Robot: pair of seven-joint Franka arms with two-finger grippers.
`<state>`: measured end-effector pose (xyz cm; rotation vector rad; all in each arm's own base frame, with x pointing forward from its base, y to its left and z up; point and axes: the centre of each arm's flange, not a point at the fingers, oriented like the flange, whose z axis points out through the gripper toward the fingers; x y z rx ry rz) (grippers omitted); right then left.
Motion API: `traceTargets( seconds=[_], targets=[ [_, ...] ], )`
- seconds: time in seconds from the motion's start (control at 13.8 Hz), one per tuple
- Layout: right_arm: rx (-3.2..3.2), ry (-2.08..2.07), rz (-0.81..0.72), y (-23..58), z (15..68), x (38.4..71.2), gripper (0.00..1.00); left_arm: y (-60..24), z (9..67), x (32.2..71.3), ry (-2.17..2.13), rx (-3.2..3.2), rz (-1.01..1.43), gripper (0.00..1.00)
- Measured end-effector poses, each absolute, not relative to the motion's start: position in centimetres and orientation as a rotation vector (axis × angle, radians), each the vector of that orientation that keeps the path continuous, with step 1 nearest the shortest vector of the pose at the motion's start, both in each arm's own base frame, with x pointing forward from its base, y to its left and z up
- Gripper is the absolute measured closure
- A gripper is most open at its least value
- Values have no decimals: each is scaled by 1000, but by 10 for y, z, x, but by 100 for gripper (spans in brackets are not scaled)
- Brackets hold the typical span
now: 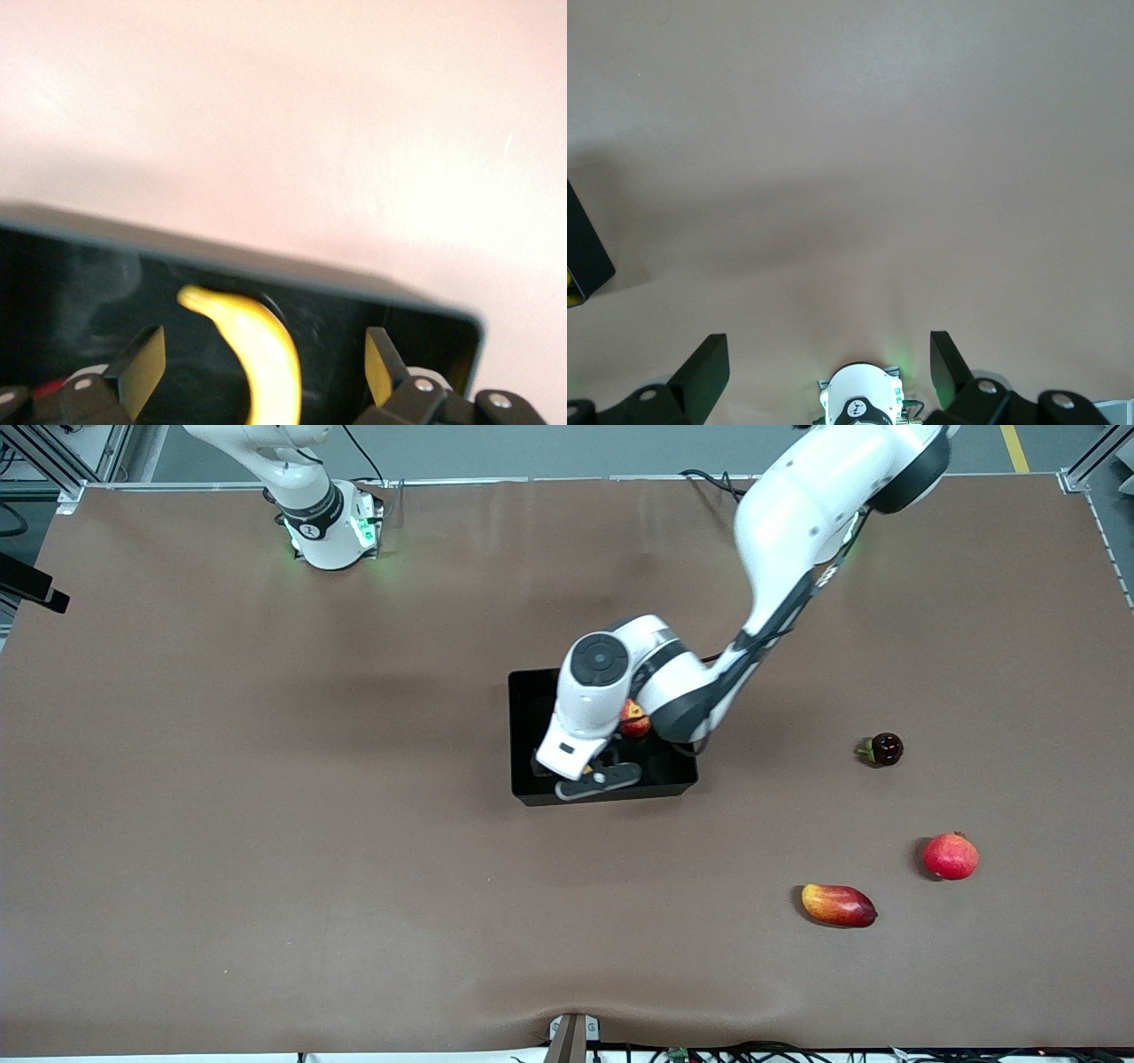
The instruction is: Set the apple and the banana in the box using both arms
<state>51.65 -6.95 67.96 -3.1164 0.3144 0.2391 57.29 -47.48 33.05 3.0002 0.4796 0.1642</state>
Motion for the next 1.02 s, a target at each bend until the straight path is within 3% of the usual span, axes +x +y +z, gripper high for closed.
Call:
traceTargets(
  seconds=[0.36,1.02],
  targets=[
    [-3116,315,239,-70,680,516,0,-341,484,613,719,3052,309,0],
    [-3116,317,240,-70,679,516,0,-183,605,594,271,3206,150,0]
  ],
)
